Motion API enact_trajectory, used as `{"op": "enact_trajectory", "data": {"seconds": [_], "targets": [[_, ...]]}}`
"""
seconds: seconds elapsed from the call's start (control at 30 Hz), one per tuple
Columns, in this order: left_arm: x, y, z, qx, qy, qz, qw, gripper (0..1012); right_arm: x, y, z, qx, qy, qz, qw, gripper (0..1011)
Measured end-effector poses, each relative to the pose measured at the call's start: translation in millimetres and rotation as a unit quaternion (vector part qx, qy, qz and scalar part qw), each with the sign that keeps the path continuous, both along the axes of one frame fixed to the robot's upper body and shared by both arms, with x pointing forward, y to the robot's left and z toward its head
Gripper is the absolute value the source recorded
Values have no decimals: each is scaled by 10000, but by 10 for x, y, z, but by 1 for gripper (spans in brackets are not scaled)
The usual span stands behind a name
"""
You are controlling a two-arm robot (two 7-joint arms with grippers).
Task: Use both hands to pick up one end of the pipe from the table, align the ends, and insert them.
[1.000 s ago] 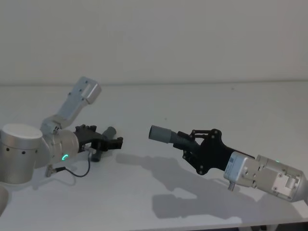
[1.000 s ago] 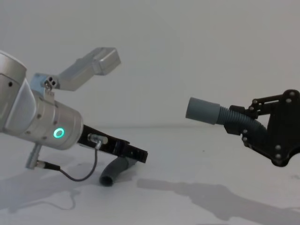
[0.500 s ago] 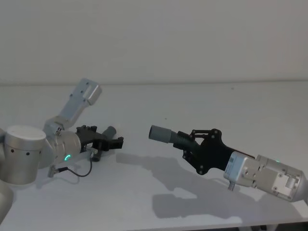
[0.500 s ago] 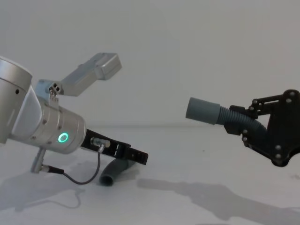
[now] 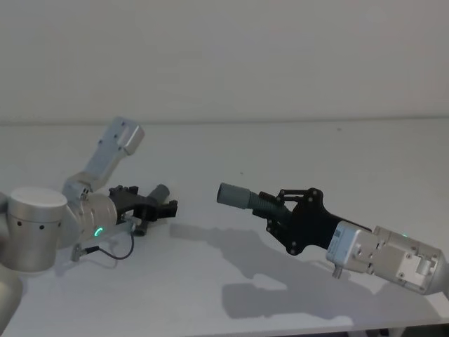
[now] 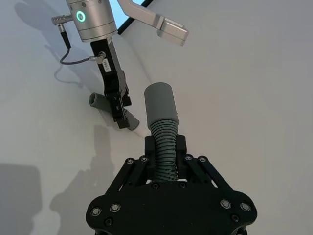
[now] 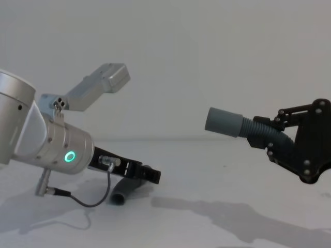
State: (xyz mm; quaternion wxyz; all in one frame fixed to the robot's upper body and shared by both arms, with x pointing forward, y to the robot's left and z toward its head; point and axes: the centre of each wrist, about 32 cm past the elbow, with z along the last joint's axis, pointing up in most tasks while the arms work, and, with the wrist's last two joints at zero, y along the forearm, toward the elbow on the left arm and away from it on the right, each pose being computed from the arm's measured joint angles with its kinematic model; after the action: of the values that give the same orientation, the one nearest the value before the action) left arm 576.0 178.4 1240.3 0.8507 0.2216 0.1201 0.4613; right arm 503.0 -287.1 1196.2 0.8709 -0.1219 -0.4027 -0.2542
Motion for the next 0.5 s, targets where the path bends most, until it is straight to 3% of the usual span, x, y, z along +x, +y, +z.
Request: {"op": "enact_trajectory", "data": {"seconds": [0.37,0.5], "targets": [[36,-19,-58,-16,110,-50,9999,998,0,0,0,0,0,0,10000,203],[50,-28,-67,3,132,-84,9999,926,0,0,0,0,0,0,10000,203]]}}
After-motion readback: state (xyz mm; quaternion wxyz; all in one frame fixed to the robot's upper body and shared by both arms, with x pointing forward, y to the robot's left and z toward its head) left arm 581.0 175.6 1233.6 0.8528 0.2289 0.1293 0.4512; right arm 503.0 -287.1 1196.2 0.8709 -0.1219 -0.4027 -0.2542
